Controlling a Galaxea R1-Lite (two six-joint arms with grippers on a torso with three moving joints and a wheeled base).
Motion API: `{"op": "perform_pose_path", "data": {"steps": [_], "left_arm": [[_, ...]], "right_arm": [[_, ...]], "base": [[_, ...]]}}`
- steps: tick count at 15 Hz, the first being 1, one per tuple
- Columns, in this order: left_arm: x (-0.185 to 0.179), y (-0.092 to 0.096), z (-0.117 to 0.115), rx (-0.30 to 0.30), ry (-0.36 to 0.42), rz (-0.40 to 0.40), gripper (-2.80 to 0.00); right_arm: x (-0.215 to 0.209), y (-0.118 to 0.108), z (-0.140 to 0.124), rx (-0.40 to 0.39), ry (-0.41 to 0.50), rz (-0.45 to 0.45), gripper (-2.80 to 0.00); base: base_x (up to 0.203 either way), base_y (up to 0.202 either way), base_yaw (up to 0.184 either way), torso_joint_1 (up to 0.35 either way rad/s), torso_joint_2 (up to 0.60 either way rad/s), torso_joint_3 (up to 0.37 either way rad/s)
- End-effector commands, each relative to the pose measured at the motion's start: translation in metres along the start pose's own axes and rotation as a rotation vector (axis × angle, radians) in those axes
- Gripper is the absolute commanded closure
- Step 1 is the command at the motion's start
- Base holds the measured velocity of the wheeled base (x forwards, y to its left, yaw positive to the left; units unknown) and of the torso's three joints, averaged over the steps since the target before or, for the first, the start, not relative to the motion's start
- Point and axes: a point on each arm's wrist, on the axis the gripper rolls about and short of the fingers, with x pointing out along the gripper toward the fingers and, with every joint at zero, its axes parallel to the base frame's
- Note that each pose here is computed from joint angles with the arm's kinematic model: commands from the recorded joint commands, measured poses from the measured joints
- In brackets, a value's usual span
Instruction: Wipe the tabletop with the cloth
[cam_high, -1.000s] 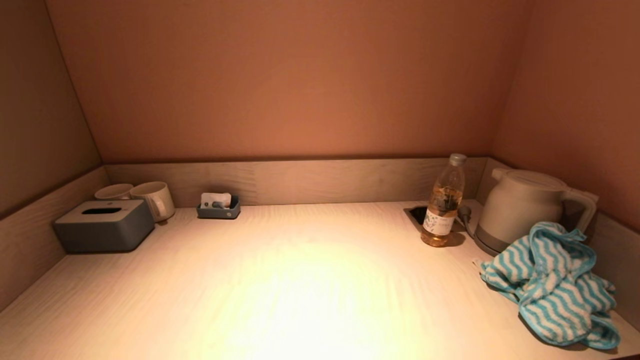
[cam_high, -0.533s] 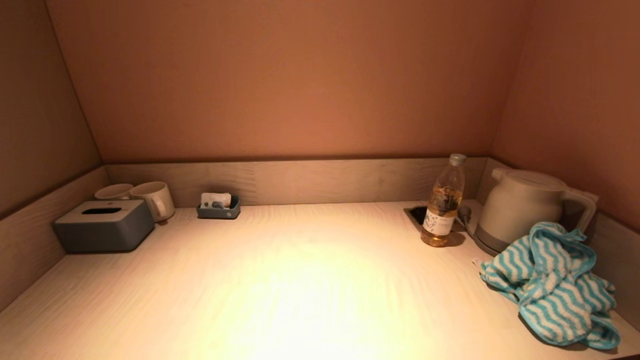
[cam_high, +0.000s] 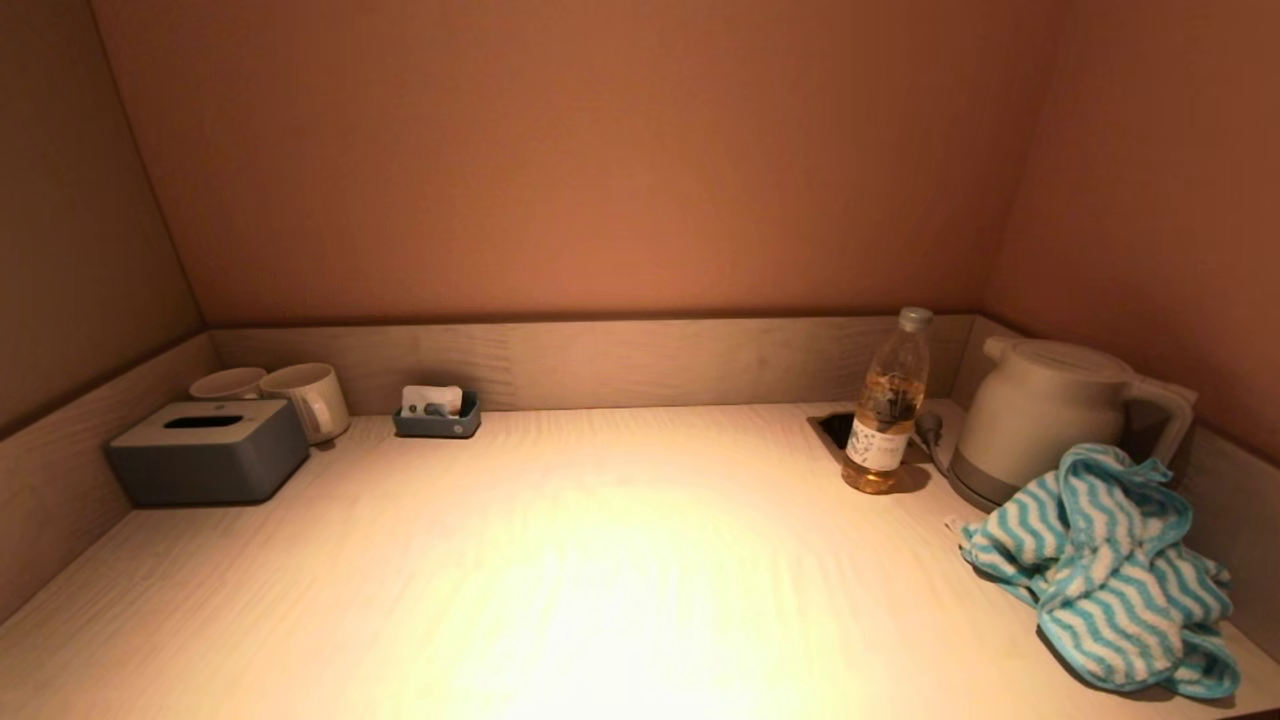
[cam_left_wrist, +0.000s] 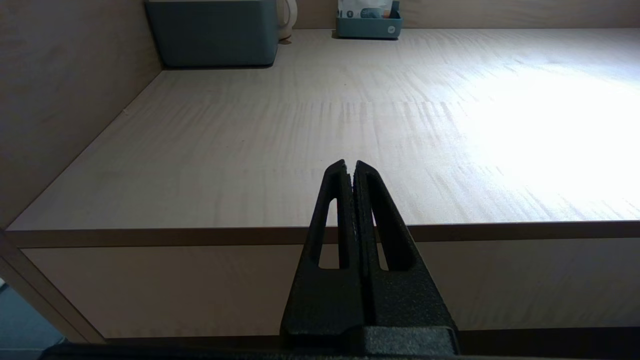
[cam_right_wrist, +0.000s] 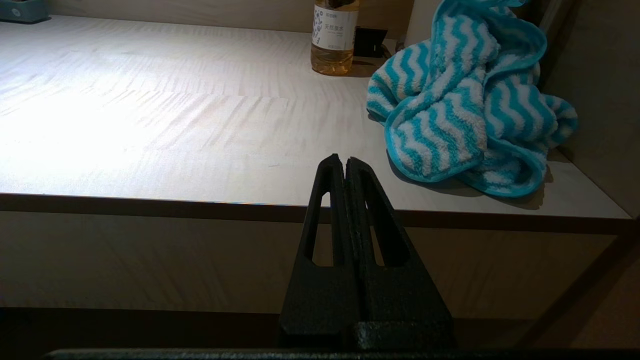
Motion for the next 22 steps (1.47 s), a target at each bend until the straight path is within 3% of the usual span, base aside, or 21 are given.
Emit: {"op": "perform_pose_path", "data": {"steps": [1, 22], "left_arm": [[0.0, 0.0, 0.0, -0.001, 0.0, 0.0, 0.0], [0.0, 0.0, 0.0, -0.001, 0.0, 0.0, 0.0]], "right_arm": [[0.0, 0.0, 0.0, -0.001, 0.0, 0.0, 0.0], [0.0, 0.0, 0.0, -0.001, 0.0, 0.0, 0.0]], "base": [[0.0, 0.0, 0.0, 0.0, 0.0, 0.0], [0.0, 0.0, 0.0, 0.0, 0.0, 0.0]]}}
